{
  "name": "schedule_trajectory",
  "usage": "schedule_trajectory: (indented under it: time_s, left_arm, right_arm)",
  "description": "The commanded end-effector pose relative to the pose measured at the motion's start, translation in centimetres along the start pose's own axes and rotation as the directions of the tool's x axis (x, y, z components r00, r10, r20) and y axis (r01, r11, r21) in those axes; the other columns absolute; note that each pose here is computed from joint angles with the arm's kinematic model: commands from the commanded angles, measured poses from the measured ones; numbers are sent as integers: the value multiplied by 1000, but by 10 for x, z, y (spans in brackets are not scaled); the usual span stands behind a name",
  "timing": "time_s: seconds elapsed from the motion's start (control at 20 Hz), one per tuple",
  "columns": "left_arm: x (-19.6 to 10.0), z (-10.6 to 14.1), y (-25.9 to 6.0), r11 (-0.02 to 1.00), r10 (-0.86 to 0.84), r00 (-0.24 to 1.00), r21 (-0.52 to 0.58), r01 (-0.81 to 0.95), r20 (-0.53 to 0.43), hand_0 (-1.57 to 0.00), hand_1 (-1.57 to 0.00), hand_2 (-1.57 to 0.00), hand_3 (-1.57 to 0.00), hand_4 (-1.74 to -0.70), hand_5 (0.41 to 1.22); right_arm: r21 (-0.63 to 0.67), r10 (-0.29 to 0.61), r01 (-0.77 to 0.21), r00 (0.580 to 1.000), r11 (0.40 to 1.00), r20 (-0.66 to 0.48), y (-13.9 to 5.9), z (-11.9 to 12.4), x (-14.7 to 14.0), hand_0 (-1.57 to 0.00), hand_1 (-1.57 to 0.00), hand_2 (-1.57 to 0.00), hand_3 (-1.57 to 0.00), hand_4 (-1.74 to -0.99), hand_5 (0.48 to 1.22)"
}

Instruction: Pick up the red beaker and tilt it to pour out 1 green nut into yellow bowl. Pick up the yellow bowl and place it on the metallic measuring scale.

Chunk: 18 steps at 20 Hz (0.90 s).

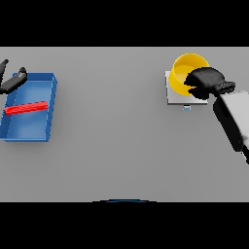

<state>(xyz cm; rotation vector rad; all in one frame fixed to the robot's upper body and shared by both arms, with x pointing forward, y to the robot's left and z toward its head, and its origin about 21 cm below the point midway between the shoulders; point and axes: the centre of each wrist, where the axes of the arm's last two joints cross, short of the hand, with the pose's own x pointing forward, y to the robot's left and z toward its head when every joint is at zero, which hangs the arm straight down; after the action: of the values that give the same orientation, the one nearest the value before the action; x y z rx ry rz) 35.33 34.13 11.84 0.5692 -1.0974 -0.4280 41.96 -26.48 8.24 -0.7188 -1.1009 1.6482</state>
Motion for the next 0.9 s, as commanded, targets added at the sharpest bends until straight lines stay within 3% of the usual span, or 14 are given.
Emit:
schedule_trajectory:
  time_s: [0.0, 0.05, 0.1, 0.15, 0.2, 0.3, 0.35, 0.45, 0.55, 0.7, 0.85]
  left_arm:
    - [-1, 0, -1, 1000, 4, 1000, -7, -4, 2, 1, 1, 1, 1, -845, 788]
    - [-1, 0, 0, 1000, 2, 1000, -10, -2, 3, 1, 1, 1, 1, -844, 783]
    - [2, 0, -2, 1000, -2, 1000, -16, 2, 5, 1, 1, 1, 1, -842, 780]
    - [2, 0, -2, 1000, -8, 1000, -12, 8, 0, 1, 1, 1, 1, -838, 779]
    - [1, 0, -3, 1000, -7, 1000, -12, 7, -5, 1, 1, 1, 1, -836, 775]
    - [1, 1, -3, 1000, 2, 1000, -16, -1, 8, 1, 1, 1, 1, -836, 774]
    - [2, 0, -4, 1000, -3, 1000, -15, 3, 5, 1, 1, 1, 1, -834, 771]
    - [0, 1, -4, 1000, 19, 1000, -18, -19, 5, 1, 1, 1, 1, -839, 764]
    - [0, 0, -4, 1000, 14, 1000, -21, -14, -1, 1, 1, 1, 1, -837, 760]
    - [1, -2, -1, 1000, 3, 1000, -13, -3, -2, 1, 1, 1, 1, -834, 750]
    - [2, -3, -4, 1000, 3, 1000, -21, -3, -4, 1, 1, 1, 1, -835, 755]
  right_arm:
    - [4, 1, -1, 1000, 1000, -3, -1, 0, -1, -1571, -1571, -1382, -1417, -1741, 1221]
    - [8, -4, 4, 1000, 1000, 6, 1, 0, -2, -1571, -1571, -1374, -1448, -1741, 1221]
    - [4, -7, 7, 1000, 1000, 4, -2, -1, -1, -1571, -1571, -1404, -1376, -1741, 1221]
    - [5, -12, 12, 1000, 1000, -1, -2, 0, -4, -1565, -1496, -1437, -1249, -1741, 1221]
    - [14, -13, 14, 1000, 1000, -20, 0, -2, -3, -1558, -1428, -1343, -1110, -1682, 1221]
    - [18, -35, 35, 999, 999, -19, 0, -1, -4, -1335, -1125, -1007, -816, -1592, 1074]
    - [20, -53, 53, 998, 998, -29, 1, -2, -3, -1147, -958, -848, -688, -1559, 1014]
    - [28, -89, 90, 996, 996, -31, -2, -1, -2, -757, -673, -579, -476, -1513, 923]
    - [37, -99, 101, 994, 994, -44, -4, 0, -6, -484, -459, -376, -318, -1485, 863]
    - [58, -70, 72, 997, 996, -35, -5, -1, -3, -247, -243, -192, -164, -1448, 824]
    - [81, -52, 56, 997, 995, -53, 3, -1, -6, -126, -124, -98, -84, -1409, 804]
